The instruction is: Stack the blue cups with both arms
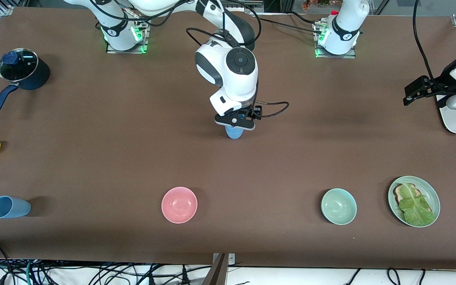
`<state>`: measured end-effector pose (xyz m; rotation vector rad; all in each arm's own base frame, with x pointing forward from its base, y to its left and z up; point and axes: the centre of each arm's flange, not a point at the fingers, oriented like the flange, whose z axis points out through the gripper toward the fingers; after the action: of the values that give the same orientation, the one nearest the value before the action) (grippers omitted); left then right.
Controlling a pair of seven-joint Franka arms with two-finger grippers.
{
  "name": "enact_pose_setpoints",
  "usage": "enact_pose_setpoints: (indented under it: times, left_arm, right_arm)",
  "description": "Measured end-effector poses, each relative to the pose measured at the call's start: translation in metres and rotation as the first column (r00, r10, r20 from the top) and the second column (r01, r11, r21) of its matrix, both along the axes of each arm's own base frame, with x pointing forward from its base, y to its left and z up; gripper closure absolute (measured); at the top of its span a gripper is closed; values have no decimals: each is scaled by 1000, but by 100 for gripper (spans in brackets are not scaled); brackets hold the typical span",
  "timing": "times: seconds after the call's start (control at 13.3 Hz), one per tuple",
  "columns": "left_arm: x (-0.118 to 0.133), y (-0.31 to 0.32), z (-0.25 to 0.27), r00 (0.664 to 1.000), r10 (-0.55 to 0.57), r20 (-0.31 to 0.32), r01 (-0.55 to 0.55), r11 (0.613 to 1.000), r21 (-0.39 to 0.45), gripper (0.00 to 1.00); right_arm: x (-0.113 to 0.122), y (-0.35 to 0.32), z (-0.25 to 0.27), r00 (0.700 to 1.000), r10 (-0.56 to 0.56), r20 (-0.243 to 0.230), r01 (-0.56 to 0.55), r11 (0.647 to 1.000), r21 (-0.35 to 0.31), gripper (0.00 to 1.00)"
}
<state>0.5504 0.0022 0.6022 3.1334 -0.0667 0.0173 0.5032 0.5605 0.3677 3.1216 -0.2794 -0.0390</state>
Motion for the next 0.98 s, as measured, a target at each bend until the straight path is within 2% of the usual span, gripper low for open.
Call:
enact_pose_setpoints:
  times: [0.15, 0.38, 0.53, 0.98]
  left_arm:
    - [0, 0, 5, 1000, 0, 4, 0, 1000, -2, 0]
    - [-1, -1, 5, 1000, -1, 2, 1, 1000, -2, 0]
    - [-1, -2, 5, 1000, -3, 0, 3, 1000, -2, 0]
    - [-2, -8, 4, 1000, -14, -14, 14, 1000, -3, 0]
  right_arm:
    - [13, -17, 34, 999, 47, 4, -47, 999, -6, 0]
    - [46, -64, 65, 996, 90, 0, -90, 996, -10, 0]
    - [67, -99, 63, 993, 114, -37, -116, 992, -43, 0]
    - [132, -206, 58, 978, 189, -87, -196, 977, -88, 0]
